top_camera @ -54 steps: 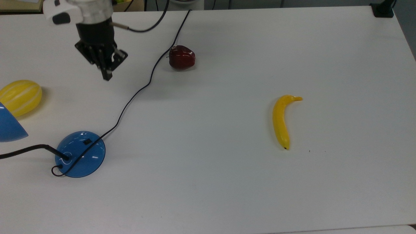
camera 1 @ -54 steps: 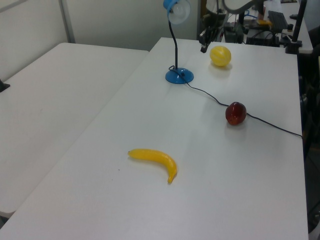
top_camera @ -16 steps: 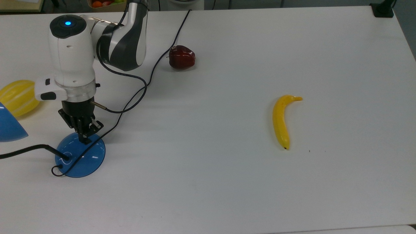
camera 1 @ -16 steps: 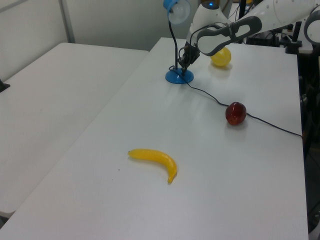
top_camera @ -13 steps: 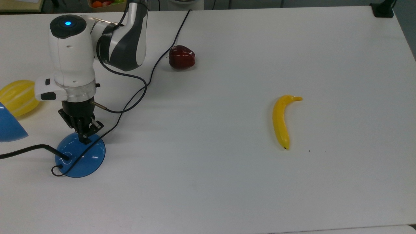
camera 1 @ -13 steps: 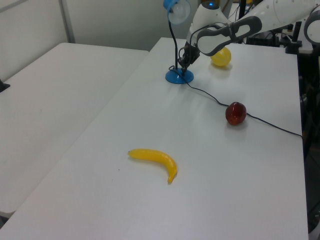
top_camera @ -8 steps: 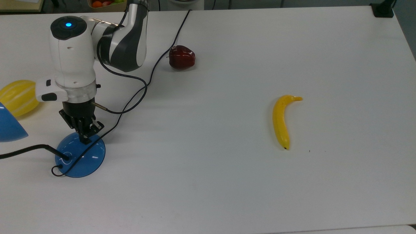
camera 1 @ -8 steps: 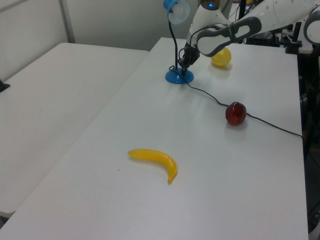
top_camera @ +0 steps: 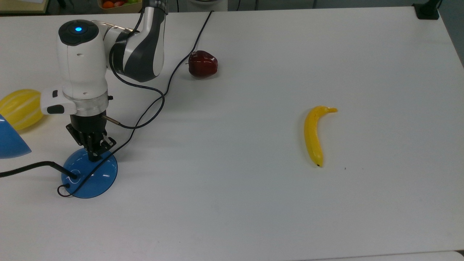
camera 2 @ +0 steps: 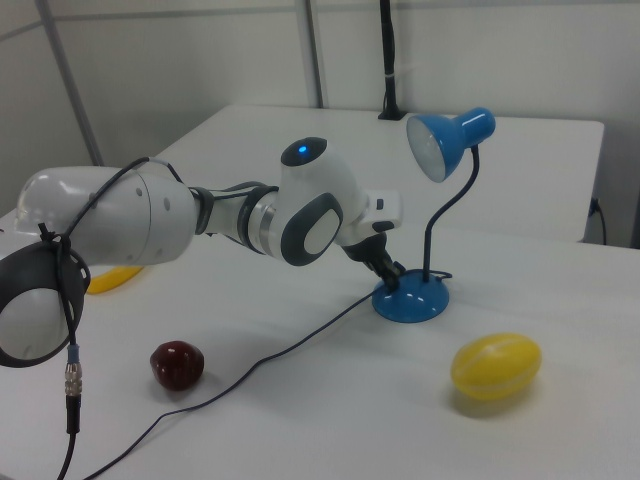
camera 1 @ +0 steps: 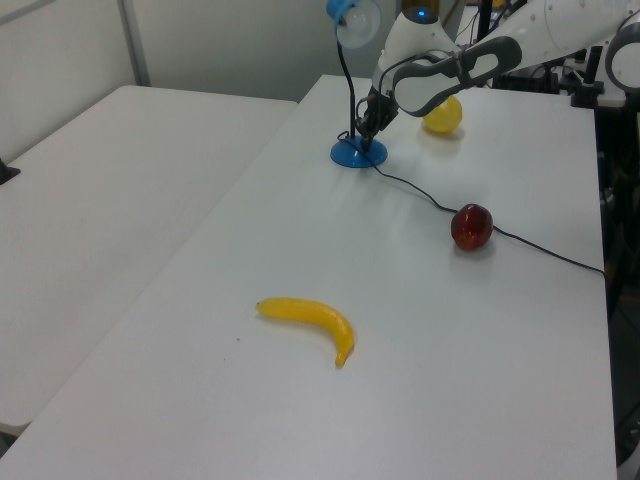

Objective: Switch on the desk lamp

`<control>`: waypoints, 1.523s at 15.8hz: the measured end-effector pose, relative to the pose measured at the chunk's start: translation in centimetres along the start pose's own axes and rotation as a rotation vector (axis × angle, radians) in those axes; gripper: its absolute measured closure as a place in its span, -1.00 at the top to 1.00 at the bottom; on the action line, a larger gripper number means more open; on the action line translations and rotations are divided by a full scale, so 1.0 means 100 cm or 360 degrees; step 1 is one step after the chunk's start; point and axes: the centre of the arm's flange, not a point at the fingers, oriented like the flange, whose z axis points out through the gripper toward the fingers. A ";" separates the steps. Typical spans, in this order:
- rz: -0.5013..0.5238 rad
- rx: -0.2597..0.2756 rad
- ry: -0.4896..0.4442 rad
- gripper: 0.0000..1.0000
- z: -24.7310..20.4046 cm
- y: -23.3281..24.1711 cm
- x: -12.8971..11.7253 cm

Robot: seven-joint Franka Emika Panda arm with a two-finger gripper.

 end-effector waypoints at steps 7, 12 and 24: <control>-0.0026 -0.0019 0.0015 -0.98 0.003 0.000 0.000; -0.0030 -0.0019 0.0041 -0.98 0.005 0.000 0.001; -0.0014 0.0014 0.0020 -0.98 -0.062 0.000 0.002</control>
